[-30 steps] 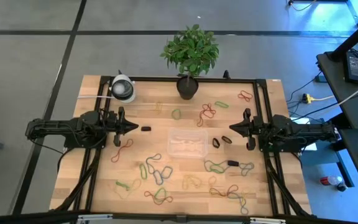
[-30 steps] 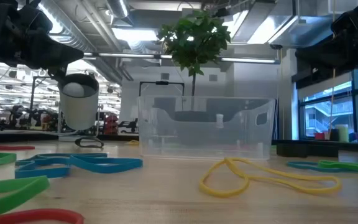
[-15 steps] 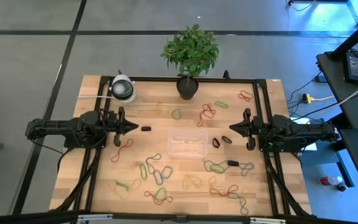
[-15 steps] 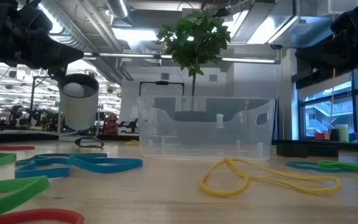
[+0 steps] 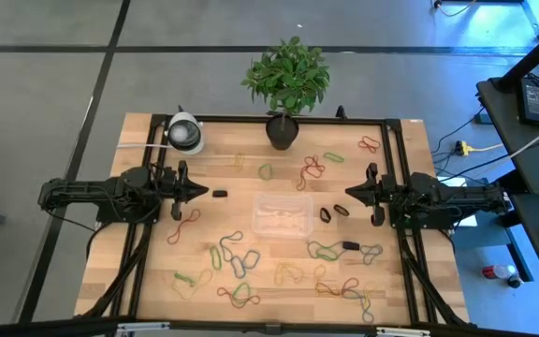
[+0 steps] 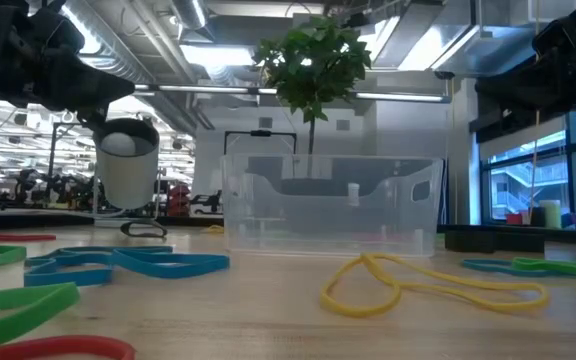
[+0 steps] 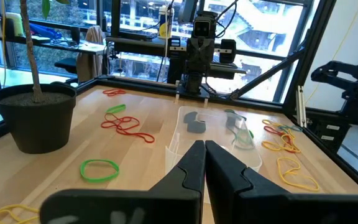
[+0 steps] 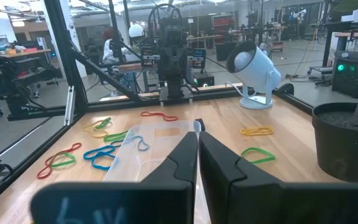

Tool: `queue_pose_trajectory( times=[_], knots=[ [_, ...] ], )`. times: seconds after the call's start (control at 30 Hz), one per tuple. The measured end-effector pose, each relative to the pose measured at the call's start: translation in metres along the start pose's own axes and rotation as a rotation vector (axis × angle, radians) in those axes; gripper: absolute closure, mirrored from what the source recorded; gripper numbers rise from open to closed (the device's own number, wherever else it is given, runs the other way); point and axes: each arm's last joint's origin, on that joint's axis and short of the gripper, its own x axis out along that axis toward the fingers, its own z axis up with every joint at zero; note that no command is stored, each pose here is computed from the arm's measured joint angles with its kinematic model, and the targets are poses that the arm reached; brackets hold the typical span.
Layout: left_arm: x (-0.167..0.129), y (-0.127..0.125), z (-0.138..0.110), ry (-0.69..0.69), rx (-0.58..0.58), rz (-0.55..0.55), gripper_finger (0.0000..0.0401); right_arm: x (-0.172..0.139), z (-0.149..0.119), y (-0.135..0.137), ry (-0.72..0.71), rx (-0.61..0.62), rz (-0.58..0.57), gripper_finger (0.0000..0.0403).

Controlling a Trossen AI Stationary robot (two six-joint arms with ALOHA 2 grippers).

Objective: Pick and place rubber bands into bin

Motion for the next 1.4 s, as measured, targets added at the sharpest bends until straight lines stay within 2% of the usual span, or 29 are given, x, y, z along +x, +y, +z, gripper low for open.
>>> queue_pose_trajectory(
  times=[0.7,0.87,1.1,1.23,1.4],
  knots=[
    [0.0000,0.0000,0.0000,0.000,0.000,0.000,0.0395,0.0000,0.0000,0.0000,0.000,0.001,0.000,0.0382],
    [-0.0001,0.0020,0.0008,-0.015,0.034,0.071,0.0395,0.0000,0.0000,0.0000,0.000,0.001,0.000,0.0382],
    [-0.0001,0.0022,0.0011,-0.020,0.020,0.077,0.0395,0.0000,0.0000,0.0000,0.000,0.000,0.000,0.0382],
    [-0.0002,0.0036,0.0019,-0.031,0.060,0.127,0.0395,0.0000,0.0000,0.0000,0.000,0.002,0.000,0.0382],
    [-0.0004,0.0041,0.0041,-0.059,0.018,0.153,0.0395,0.0000,0.0000,0.0000,0.000,0.002,0.000,0.0382]
  ],
)
